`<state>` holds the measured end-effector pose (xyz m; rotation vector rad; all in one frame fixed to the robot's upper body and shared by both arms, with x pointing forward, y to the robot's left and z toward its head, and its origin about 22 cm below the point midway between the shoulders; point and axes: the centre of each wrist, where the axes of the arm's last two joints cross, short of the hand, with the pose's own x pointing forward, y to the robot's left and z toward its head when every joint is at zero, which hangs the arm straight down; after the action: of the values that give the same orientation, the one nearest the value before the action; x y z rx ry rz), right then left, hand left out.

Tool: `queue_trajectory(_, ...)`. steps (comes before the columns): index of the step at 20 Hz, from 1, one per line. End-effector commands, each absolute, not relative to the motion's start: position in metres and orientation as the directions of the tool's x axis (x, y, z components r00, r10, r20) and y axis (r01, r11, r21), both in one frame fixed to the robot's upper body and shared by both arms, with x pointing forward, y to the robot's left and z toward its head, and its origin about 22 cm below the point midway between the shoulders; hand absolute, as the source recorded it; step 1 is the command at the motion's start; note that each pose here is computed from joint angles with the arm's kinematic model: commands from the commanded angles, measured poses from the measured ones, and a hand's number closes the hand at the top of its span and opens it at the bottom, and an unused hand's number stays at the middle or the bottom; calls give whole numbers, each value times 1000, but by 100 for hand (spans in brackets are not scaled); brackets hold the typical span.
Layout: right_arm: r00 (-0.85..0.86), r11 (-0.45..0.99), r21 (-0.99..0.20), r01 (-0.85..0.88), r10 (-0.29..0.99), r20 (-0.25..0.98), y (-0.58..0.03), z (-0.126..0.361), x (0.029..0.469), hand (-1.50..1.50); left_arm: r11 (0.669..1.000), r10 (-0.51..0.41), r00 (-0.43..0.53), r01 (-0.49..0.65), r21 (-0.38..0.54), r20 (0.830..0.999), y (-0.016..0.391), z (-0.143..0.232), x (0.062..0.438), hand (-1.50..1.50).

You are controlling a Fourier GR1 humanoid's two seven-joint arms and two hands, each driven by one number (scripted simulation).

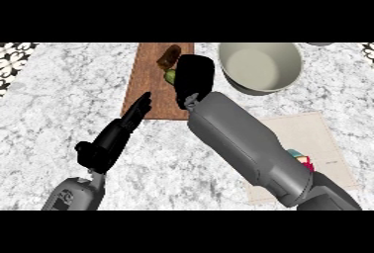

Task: Pick the squash from the placemat and place it in the bowl

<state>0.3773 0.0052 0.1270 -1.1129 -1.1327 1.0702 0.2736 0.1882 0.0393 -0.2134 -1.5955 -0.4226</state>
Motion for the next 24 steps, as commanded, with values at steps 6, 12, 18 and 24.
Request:
queue_trajectory(6, 52, 402, -857, 323, 896, 440, 24, 205, 386, 150, 923, -115, -64, 363, 131, 991, 191, 30, 264, 0)
queue_trajectory(12, 136, 384, -860, 335, 884, 447, -10, 215, 416, 150, 927, -142, -71, 341, 158, 987, 199, 29, 262, 0)
queue_trajectory(18, 234, 219, -894, 391, 916, 326, -61, 206, 449, 150, 922, -124, -78, 359, 143, 989, 207, 32, 269, 0)
queue_trajectory(24, 266, 112, -880, 462, 929, 258, -108, 166, 461, 150, 924, -129, -84, 351, 150, 988, 194, 35, 257, 0)
